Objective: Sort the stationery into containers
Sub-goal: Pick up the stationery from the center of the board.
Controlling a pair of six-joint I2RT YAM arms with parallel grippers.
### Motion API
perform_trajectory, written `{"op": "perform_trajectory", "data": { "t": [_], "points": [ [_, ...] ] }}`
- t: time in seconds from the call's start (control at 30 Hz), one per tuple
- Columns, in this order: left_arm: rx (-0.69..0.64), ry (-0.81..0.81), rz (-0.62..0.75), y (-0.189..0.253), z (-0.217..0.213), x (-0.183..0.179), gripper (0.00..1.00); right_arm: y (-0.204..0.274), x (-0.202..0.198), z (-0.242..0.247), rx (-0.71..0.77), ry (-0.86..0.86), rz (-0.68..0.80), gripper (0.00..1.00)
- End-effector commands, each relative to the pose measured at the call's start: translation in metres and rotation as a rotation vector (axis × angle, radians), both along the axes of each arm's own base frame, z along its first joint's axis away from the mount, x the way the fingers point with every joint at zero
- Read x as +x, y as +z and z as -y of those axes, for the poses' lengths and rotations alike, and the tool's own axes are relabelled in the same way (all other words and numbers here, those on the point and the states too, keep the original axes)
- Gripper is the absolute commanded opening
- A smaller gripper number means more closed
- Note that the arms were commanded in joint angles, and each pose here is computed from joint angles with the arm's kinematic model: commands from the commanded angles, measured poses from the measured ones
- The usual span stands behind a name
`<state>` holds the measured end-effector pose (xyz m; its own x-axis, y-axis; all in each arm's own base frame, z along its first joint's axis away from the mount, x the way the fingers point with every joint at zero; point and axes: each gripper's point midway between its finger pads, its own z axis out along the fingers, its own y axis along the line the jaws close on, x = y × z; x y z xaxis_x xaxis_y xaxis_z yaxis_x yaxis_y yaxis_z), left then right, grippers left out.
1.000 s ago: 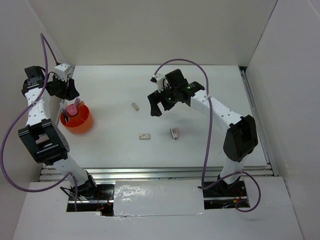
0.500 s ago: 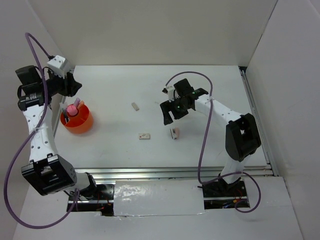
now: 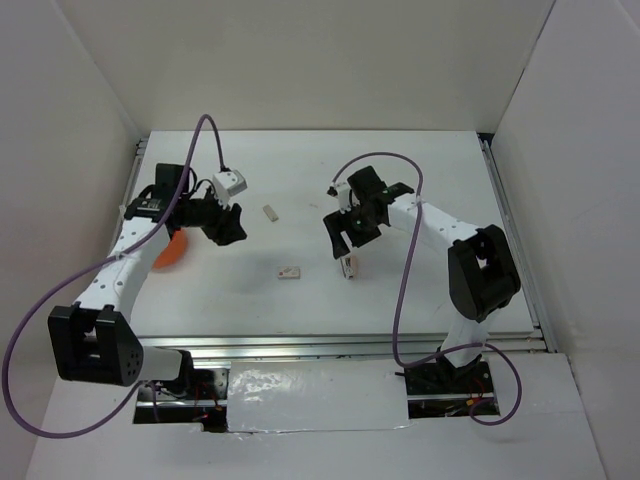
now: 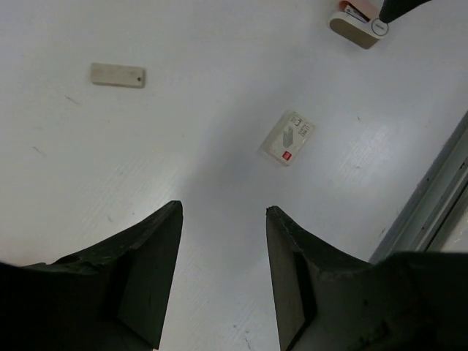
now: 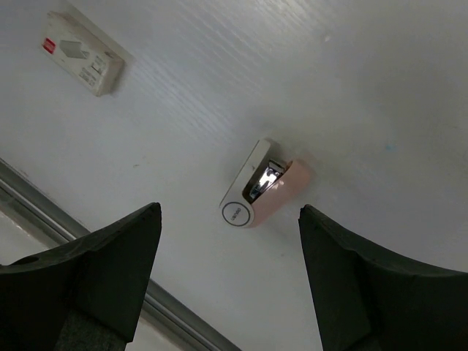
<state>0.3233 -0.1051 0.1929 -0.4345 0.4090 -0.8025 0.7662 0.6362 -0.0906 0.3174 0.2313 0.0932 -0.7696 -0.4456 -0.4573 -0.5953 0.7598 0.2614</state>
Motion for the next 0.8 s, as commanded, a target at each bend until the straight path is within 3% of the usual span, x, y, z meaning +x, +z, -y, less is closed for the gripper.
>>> {"op": "perform_trajectory", "data": {
  "t": [0.0, 0.13, 0.27, 0.4, 0.77],
  "points": [
    [0.01, 0.004, 0.051, 0.007, 0.007, 0.008, 0.62, -0.009, -0.01, 0.016, -0.068, -0.03, -0.018, 0.82],
    [-0.016, 0.02, 0.043, 0.006, 0.011, 0.006, 0.66, -0.023, -0.019, 0.019, -0.089, -0.03, -0.069, 0.84],
    [0.03, -0.099, -0.042, -0.032, 0.04, -0.025, 0.62, -0.019, -0.018, 0.017, -0.068, -0.036, -0.061, 0.85],
    [0.069, -0.168, -0.07, -0.063, 0.066, -0.032, 0.61, -0.014, -0.017, 0.018, -0.058, -0.039, -0.054, 0.85],
    [0.255, -0.26, -0.102, -0.124, 0.113, -0.013, 0.63, -0.002, -0.014, 0.028, -0.025, -0.059, -0.044, 0.86]
  ]
}}
